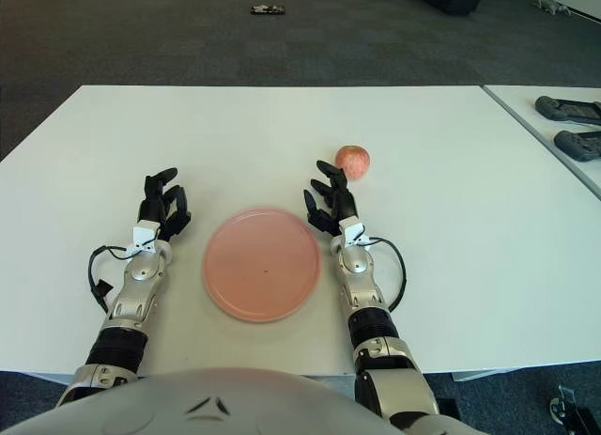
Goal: Put the apple into the plate.
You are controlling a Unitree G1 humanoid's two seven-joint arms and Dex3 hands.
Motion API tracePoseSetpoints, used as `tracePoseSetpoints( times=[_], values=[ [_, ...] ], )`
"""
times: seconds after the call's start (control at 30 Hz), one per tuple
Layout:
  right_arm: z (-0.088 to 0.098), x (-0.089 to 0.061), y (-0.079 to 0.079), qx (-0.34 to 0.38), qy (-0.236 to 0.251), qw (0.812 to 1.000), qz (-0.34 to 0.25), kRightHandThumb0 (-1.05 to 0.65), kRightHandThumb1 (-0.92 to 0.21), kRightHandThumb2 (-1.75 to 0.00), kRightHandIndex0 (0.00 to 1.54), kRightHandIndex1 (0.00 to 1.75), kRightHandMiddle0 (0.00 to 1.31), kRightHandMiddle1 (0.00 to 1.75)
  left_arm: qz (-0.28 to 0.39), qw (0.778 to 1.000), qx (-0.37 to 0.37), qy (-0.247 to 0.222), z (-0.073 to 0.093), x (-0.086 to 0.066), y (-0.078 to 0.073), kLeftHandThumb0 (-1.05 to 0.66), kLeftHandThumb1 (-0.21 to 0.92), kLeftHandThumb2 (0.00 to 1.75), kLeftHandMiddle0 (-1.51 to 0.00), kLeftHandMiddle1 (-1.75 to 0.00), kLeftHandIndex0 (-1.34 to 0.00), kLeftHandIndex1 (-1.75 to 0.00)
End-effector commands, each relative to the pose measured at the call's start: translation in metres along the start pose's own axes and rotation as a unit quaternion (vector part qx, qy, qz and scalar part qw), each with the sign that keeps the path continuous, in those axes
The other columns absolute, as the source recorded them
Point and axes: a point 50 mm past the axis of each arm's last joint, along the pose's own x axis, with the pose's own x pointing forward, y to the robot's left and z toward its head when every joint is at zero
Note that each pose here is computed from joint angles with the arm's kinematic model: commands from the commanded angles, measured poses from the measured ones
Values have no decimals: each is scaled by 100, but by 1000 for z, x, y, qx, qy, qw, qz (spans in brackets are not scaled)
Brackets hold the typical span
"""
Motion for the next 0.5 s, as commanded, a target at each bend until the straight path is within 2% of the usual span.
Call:
tracePoseSetpoints(
  times=[0.0, 0.47],
  values=[
    [-22, -13, -2, 2, 52, 999, -1, -56, -83, -65, 15, 41, 0, 73, -2, 1000, 1, 13, -5, -2, 1, -83, 92, 71, -27, -65, 0, -95],
    [-23, -14, -3, 0, 51, 999, -2, -56, -83, -62, 17, 42, 0, 74, 1, 1000, -2, 16, -5, -2, 1, -82, 92, 70, -27, -64, 0, -94]
  ],
)
